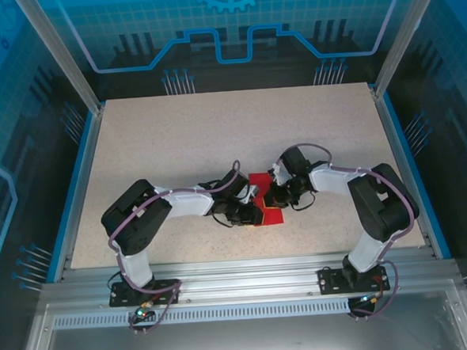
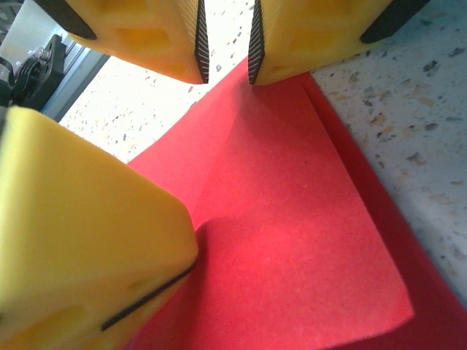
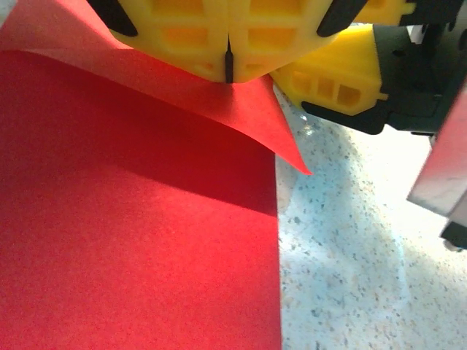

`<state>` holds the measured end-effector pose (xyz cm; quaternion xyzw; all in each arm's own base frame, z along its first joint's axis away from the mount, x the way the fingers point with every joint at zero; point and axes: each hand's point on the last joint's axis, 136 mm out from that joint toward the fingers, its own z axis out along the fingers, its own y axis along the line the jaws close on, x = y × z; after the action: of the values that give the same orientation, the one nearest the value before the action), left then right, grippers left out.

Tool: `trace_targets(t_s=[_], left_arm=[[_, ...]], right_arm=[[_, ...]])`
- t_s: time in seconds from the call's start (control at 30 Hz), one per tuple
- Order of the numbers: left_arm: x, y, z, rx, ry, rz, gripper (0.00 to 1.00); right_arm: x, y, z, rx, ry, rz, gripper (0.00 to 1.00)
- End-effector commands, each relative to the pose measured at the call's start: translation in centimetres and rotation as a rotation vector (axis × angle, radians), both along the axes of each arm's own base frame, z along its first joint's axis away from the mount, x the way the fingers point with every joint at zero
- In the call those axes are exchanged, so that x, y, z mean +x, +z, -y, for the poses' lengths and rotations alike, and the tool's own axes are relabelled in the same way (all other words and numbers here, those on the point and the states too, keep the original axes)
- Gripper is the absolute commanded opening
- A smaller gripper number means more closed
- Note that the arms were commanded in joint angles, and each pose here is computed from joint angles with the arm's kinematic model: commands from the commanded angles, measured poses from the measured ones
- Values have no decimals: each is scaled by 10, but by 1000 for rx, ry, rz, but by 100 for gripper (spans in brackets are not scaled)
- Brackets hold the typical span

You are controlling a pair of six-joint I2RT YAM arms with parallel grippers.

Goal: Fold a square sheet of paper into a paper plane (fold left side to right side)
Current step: Fold the triangle a second time at the center of the table.

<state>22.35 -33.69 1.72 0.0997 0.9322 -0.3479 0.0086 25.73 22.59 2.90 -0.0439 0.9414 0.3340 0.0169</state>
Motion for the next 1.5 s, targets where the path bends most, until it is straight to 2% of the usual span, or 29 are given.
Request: trace_targets(t_s=[0.0, 0.2, 0.57, 0.77, 1.1, 1.27, 1.47], left_arm=[[-15, -23, -16, 102, -3, -61, 26], [-16, -25, -17, 124, -2, -58, 25], [-20, -38, -33, 212, 32, -88, 23], [-23, -45, -37, 231, 32, -103, 22], [-24, -45, -37, 231, 31, -105, 21], [-23, -44, -37, 231, 32, -102, 21], [-22, -42, -36, 228, 31, -95, 21]], right_arm=[[-21, -1, -9, 16, 41, -39, 2], [-23, -12, -10, -12, 45, -52, 2], [-15, -29, 9, -151, 65, -36, 1], [-6, -23, 19, -152, 53, -8, 3], [32, -11, 32, -134, 17, 37, 3], [34, -14, 40, -129, 7, 24, 3], [27, 11, 31, -74, 19, 58, 5]])
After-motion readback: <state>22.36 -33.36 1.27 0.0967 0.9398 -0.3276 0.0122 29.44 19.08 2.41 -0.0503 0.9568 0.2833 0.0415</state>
